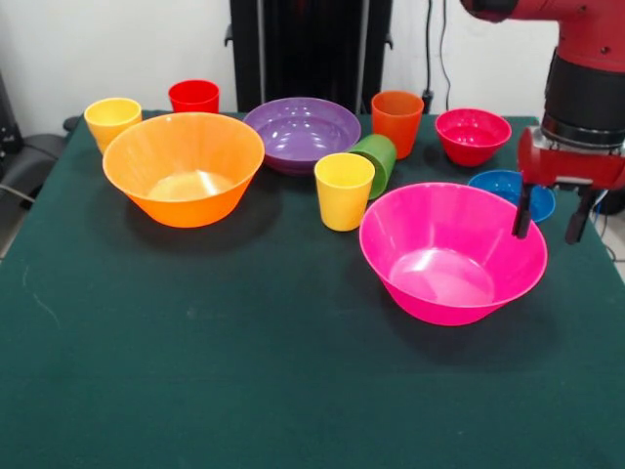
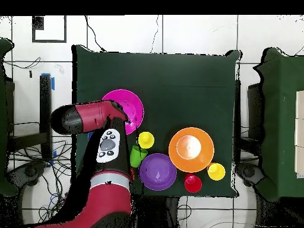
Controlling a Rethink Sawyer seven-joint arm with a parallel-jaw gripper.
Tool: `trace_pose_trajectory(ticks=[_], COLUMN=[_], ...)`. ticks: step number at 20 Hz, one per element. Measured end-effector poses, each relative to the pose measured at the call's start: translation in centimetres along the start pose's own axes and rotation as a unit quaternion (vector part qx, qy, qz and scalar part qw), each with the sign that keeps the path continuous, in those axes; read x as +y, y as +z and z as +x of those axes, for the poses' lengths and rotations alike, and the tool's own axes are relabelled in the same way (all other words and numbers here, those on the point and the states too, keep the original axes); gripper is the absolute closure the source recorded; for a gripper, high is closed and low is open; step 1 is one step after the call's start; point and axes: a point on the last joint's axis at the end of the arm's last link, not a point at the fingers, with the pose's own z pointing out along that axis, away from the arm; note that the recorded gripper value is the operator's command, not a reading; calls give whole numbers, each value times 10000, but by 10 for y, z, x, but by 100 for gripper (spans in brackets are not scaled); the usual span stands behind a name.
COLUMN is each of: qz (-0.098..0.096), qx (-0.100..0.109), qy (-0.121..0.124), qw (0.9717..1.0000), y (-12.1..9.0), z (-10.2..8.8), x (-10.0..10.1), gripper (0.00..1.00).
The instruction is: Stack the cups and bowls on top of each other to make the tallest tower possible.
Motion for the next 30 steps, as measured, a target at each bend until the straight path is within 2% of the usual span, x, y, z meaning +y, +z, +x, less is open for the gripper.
trace_pose_trajectory(ticks=[5, 12, 15, 18, 22, 30], qz=[35, 63, 91, 138, 193, 246], qx=[15, -3, -40, -90, -137, -166], qy=[117, 302, 441, 449, 386, 228], qw=[9999, 9995, 9990, 9989, 9990, 9993], y=[17, 17, 15, 12, 9, 11], z=[-9, -23, -34, -40, -41, -35], x=[-15, -38, -58, -70, -75, -71], gripper=[0, 0, 0, 0, 0, 0])
